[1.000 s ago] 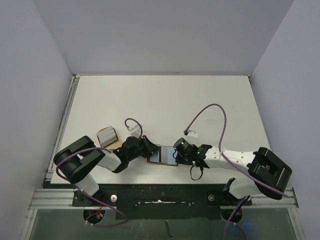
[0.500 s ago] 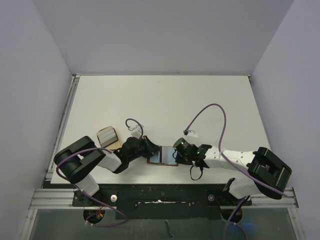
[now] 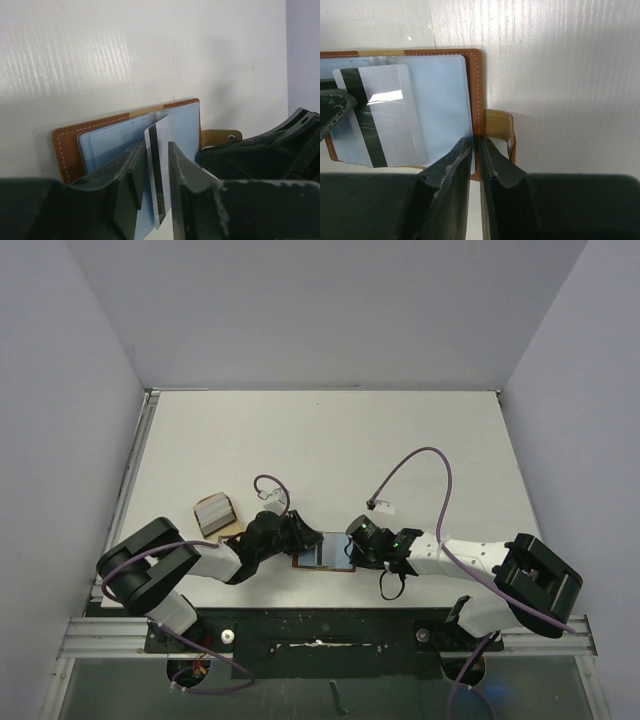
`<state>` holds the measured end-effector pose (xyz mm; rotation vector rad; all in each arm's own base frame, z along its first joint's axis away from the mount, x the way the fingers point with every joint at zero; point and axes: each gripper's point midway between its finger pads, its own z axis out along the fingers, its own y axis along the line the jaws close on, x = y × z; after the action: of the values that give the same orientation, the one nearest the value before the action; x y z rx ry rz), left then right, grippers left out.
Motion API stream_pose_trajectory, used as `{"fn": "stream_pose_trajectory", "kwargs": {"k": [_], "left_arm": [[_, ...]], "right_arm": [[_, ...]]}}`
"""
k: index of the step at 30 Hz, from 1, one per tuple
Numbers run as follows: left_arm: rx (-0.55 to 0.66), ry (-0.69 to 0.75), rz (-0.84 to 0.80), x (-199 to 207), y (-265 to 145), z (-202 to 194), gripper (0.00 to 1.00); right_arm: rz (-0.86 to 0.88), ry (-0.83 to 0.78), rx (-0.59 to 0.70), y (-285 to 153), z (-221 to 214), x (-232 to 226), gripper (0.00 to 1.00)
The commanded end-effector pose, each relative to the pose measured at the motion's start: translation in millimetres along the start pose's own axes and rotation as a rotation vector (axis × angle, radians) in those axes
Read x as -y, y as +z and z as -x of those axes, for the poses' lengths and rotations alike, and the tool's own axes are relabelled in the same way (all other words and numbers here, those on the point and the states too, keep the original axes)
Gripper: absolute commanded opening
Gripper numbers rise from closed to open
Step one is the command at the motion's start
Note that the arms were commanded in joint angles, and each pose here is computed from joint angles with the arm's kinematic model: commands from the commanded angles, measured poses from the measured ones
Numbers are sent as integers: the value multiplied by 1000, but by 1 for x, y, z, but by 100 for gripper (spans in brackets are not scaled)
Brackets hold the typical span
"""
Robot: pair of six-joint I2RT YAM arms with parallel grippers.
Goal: Put the credit cards into the card holder
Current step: Insert the credit card into the card holder.
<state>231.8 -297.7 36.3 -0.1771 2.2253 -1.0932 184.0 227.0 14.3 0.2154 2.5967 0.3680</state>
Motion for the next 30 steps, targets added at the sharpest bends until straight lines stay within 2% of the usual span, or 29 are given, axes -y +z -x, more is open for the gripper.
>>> {"fn": "stream_pose_trajectory", "kwargs": {"k": [1,23,30], "left_arm": [[27,36,-4,10,-2,10,24],[-33,31,16,13,-14,-6,29],[-54,38,-1,21,-7,-13,22]], "right_arm": [[-31,-16,-34,4,-12,7,13],[-9,-9,-29,4,-11,2,14],[-1,-10,-30,4,-10,0,14]]}}
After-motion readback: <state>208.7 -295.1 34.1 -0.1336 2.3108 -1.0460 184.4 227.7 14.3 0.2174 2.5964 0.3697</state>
